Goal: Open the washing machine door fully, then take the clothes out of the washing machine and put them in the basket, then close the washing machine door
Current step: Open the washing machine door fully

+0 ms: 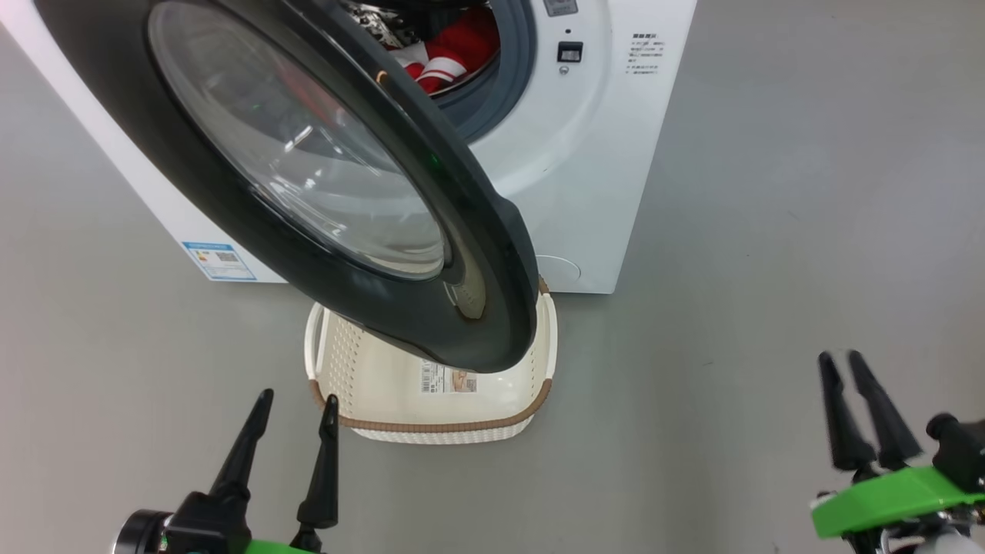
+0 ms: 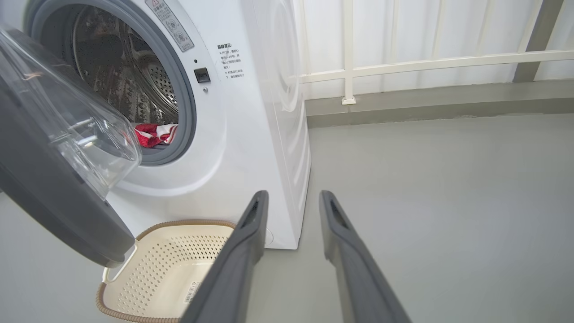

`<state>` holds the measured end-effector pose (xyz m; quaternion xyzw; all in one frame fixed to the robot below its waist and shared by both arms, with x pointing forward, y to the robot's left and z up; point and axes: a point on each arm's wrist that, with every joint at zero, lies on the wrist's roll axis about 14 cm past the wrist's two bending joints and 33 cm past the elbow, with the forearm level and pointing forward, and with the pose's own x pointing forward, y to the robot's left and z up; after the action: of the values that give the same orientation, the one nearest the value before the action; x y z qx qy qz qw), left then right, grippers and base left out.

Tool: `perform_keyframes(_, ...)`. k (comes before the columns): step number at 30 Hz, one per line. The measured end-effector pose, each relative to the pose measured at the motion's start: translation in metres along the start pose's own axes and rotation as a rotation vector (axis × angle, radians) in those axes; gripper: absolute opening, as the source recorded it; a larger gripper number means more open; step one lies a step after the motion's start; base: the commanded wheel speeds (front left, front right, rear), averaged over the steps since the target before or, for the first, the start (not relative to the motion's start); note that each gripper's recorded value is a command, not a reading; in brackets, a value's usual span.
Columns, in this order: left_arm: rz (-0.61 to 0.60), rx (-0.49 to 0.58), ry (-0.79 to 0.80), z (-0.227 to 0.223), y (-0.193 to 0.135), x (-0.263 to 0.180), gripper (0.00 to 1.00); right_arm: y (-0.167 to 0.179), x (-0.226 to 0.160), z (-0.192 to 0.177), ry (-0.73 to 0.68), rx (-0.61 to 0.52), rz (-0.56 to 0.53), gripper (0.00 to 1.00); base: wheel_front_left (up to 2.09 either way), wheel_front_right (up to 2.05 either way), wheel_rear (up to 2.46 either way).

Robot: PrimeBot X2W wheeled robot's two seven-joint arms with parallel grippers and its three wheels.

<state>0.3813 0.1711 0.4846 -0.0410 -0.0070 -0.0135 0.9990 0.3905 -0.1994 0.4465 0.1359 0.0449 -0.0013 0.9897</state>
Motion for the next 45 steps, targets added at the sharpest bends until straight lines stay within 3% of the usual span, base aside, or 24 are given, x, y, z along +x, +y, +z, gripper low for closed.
perform_keyframes(13, 0.015, -0.009, -0.006, 0.003, 0.003, -0.007, 1.0, 0.096, 0.049, 0.059, -0.165, 0.178, 0.263, 0.0, 0.0, 0.0, 0.0)
perform_keyframes(22, 0.029, -0.018, 0.0, 0.002, 0.004, -0.012, 1.0, 0.153, 0.07, 0.069, -0.139, 0.27, 0.441, 0.0, 0.0, 0.0, 0.0)
perform_keyframes(31, 0.055, -0.027, 0.017, -0.003, 0.009, -0.017, 1.0, 0.212, 0.081, 0.044, 0.029, 0.314, 0.644, 0.0, 0.0, 0.0, 0.0)
perform_keyframes(45, 0.103, -0.046, 0.035, -0.007, 0.019, -0.018, 1.0, 0.243, 0.083, 0.014, 0.34, 0.507, 0.749, 0.0, 0.0, 0.0, 0.0)
